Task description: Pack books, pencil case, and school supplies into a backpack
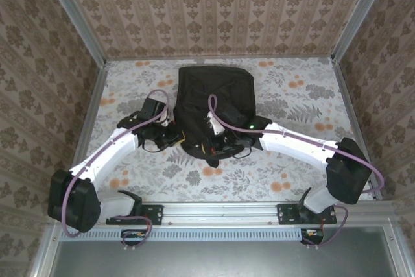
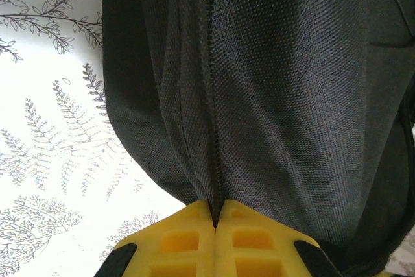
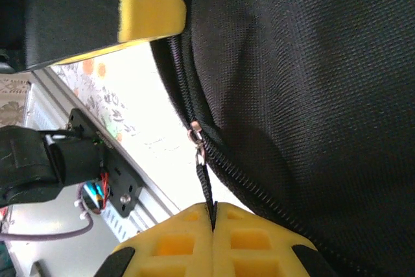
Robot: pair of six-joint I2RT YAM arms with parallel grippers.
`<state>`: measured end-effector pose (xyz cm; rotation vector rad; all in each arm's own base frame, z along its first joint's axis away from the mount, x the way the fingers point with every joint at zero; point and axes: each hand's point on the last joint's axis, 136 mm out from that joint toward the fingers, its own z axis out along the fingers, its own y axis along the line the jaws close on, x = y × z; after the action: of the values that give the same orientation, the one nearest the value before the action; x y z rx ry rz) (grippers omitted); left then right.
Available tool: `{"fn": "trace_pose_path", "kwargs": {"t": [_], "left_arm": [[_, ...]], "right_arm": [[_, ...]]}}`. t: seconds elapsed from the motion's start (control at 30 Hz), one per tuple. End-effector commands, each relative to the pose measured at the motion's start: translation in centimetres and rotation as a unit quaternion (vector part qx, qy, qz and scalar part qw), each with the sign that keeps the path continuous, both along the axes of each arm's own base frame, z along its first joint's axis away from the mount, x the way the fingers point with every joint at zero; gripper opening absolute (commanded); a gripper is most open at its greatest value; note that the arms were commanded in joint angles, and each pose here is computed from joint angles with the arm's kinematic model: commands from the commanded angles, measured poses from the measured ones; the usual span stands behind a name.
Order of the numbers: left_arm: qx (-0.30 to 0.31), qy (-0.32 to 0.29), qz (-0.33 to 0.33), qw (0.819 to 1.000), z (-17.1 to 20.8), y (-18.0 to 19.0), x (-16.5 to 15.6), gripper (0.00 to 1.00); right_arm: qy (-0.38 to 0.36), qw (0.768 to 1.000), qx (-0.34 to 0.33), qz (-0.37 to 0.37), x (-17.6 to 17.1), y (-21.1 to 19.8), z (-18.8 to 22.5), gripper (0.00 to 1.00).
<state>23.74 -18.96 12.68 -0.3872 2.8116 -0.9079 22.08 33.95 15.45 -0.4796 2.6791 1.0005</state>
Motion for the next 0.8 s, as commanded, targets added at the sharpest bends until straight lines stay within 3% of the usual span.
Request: {"fn": "trace_pose_path", "kwargs": {"t": [0.0,0.23,0.4,0.77], "left_arm": [[0.083,-0.037,0.034,0.995,-0.5,3.0,1.4,0.0],[0.105,-0.054,0.006,0.993,-0.1,1.7,1.2,0.0],[0.119,-0.067,0.002,0.991,0.4,2.3,1.1,0.0],[0.128,-0.077,-0.012,0.989,0.4,2.2,1.2,0.0]], "right_arm": [[0.075,0.997,-0.023,0.015,-2.4,-1.2,0.8,0.0],[0.204,0.979,-0.006,-0.012,-1.8,1.4,1.1,0.0],[0.237,0.971,-0.03,-0.013,-1.1,0.8,0.0,0.0],[0.272,0.961,0.009,-0.041,0.3,0.1,0.4,0.0]]}}
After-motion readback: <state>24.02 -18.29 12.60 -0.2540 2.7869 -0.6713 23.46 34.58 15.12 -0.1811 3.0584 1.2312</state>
